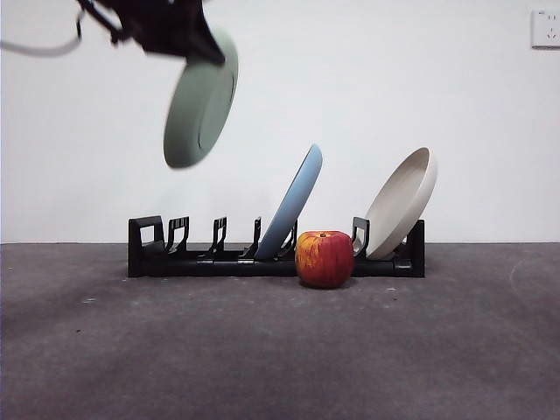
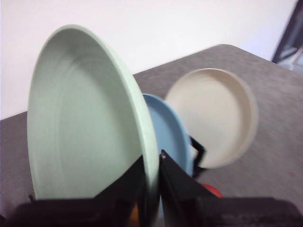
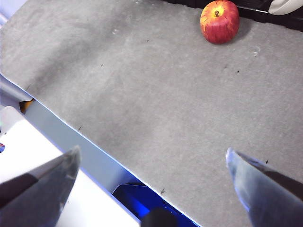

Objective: Take the green plate from the plate rack,put the plate on the table,take the apple from the table,put the apple in the plate

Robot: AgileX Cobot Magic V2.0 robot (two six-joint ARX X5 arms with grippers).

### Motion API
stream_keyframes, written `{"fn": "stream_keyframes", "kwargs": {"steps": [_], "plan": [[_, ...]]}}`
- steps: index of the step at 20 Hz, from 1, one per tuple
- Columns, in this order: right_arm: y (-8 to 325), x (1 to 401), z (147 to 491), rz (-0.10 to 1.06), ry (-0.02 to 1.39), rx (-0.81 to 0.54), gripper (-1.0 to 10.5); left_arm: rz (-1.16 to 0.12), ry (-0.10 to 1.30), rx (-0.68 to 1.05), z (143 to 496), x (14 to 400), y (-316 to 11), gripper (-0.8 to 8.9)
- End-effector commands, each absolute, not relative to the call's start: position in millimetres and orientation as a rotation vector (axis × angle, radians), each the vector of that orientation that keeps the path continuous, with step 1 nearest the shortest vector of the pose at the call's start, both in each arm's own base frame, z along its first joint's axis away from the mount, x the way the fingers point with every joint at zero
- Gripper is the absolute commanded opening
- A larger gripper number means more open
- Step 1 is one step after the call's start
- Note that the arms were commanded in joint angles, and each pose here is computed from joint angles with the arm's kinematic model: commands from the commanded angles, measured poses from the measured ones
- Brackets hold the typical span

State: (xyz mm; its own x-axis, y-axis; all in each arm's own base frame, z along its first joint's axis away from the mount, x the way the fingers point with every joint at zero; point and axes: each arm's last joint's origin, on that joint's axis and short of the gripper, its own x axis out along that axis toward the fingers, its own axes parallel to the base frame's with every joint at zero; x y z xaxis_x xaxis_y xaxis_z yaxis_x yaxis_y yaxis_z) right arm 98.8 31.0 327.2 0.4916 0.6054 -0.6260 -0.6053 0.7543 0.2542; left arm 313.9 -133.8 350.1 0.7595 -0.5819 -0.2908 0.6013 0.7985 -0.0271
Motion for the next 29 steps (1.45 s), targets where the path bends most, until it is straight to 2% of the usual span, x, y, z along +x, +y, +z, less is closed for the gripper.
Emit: {"fn": "stream_keyframes", "kwargs": {"steps": [1,5,9,13,18,24,29], "plan": [[31,99,328,0.736,0.754,0.004,7.2,-0.668,0.281,0.136,371,282,-135,-0.08],[31,99,328,0.735,0.755,0.007,7.2,-0.609,0.349,0.324,383,230,-145,-0.08],[31,99,328,0.733,0.757,0.012,7.2,-0.620,0.544,0.573,363,196,-168,-0.06],[31,99,328,0.734,0.757,0.012,7.2,-0.621,0.594,0.752,343,173,-200,-0.05],[31,99,328,0.731,0.760,0.021,7.2,-0.662,0.646,0.919,283,154,-233,-0.05],[31,99,328,0.730,0.761,0.022,7.2,-0.639,0.655,1.049,207,150,-252,-0.06],[31,99,328,0.730,0.761,0.022,7.2,-0.598,0.680,1.135,158,152,-265,-0.06]]}}
